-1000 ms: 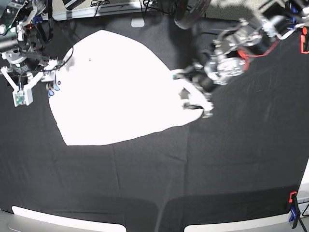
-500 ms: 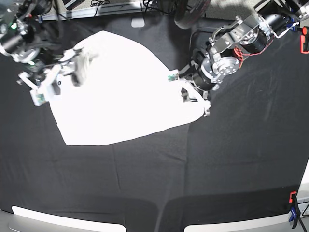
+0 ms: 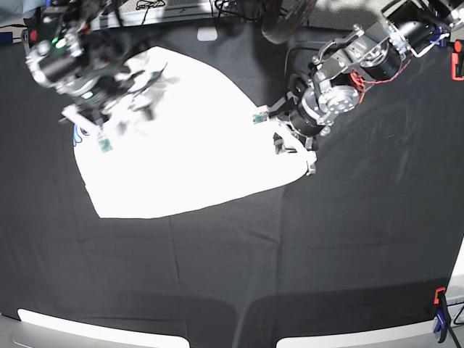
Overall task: Layout the t-shirt on the table in an organized manner, then fold the t-shirt properly
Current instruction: 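Grasp the t-shirt edges with both grippers, then lift the t-shirt with both grippers and shake it out, then lay the t-shirt down and move the left gripper to its corner, then grasp the t-shirt corner with the left gripper and pull it outward, then drag the held t-shirt corner with the left gripper to spread it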
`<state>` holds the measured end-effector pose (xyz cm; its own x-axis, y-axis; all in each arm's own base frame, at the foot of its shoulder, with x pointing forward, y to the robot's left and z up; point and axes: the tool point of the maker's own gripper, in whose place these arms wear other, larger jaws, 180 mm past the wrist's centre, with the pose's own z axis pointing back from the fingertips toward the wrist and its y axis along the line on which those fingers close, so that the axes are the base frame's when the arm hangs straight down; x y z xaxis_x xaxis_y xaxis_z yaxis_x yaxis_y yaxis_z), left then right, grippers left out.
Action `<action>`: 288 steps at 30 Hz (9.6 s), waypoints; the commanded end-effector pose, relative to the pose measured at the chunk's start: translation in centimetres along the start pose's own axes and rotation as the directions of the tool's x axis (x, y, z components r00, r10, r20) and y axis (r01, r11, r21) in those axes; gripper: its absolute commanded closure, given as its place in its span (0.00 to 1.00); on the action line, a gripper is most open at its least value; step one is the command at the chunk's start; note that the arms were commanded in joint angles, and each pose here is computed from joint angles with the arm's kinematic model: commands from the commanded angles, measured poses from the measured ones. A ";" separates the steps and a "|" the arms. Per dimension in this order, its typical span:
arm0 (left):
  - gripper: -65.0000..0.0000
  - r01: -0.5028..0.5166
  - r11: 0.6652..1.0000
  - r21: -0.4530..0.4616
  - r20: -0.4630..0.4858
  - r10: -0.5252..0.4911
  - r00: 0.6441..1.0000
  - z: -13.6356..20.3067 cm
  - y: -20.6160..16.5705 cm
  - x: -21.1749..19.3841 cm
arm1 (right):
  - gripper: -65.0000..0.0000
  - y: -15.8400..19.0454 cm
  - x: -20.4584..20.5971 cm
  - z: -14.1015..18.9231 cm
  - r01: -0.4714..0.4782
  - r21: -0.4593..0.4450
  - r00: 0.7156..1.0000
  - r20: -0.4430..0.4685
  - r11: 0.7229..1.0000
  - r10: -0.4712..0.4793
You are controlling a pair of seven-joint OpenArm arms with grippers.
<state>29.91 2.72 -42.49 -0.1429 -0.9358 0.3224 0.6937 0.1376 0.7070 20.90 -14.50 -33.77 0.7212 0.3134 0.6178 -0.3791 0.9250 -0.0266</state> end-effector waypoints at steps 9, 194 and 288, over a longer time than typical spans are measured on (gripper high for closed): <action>1.00 -0.005 1.000 0.026 -0.001 0.005 1.000 0.1 1.1 0.0 | 0.51 0.0 -3.8 0.7 -0.066 -0.054 0.991 -0.124 0.996 0.058; 0.70 -0.841 -0.020 -0.540 -0.339 0.920 0.196 -3.2 -5.8 23.1 | 1.00 -22.1 13.0 28.9 0.291 -0.651 0.725 0.628 0.702 0.282; 1.00 -0.479 0.872 -0.104 0.187 0.490 0.851 7.3 3.6 16.0 | 1.00 -16.9 0.4 17.9 0.331 -0.440 0.893 0.433 0.835 -0.126</action>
<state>24.20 -9.34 -31.50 0.1149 -0.6857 0.7187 0.7677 0.5204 0.3739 16.80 -34.03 -20.09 0.4728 0.0407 0.8802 0.1943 0.9695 -0.1492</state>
